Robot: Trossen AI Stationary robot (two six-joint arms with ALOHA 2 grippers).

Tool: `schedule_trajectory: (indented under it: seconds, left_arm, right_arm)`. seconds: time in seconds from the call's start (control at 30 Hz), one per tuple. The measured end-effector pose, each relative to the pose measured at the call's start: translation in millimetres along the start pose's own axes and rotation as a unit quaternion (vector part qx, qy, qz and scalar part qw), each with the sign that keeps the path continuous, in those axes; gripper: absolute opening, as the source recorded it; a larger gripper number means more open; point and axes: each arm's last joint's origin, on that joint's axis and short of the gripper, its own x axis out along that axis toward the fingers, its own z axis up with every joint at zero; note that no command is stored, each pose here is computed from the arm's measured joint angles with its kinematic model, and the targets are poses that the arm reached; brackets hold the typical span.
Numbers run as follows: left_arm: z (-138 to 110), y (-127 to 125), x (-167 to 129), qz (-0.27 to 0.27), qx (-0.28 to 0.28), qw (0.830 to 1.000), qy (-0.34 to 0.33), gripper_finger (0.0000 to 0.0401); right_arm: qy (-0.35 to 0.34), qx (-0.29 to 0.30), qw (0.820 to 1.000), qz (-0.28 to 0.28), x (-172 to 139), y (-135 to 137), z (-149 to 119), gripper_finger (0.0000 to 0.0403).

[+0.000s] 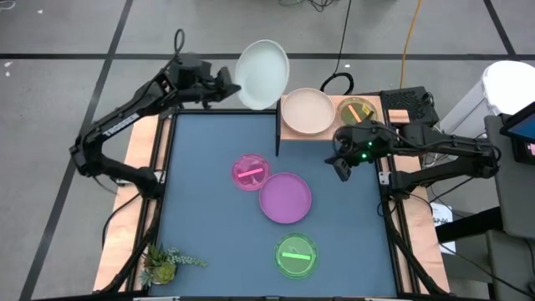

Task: Place and stack plates onto a shelf
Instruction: Stack the large white plate on top of the large light brown plate on the shelf

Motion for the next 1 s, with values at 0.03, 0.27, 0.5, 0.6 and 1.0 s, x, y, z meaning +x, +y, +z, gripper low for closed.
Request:
schedule_trajectory:
  seconds: [0.03, 0.27, 0.5, 0.6, 1.0]
  left_arm:
    - [1.4, -3.2, 4.4, -0.002, 0.002, 1.0, -0.001, 0.001]
    - [12.1, -27.0, 29.3, -0.031, 0.015, 0.999, -0.009, 0.001]
    - [16.0, -45.9, 54.9, -0.047, 0.033, 0.998, -0.004, 0.001]
    - [16.6, -53.0, 67.2, -0.052, 0.042, 0.998, -0.002, 0.001]
    - [9.6, -53.8, 124.7, -0.035, 0.061, 0.997, 0.025, 0.001]
  right_arm:
    - [-0.001, 0.0, 1.0, -0.001, -0.6, 0.6, -0.7, 0.0]
    - [-0.012, 0.023, 0.999, -0.029, -7.9, 2.1, -8.6, 0.0]
    - [-0.006, 0.04, 0.999, -0.026, -17.0, 2.0, -15.8, 0.0]
    - [0.005, 0.048, 0.998, -0.03, -20.2, 1.0, -20.0, 0.0]
    - [-0.002, 0.05, 0.998, -0.048, -39.1, -3.8, -33.2, 0.0]
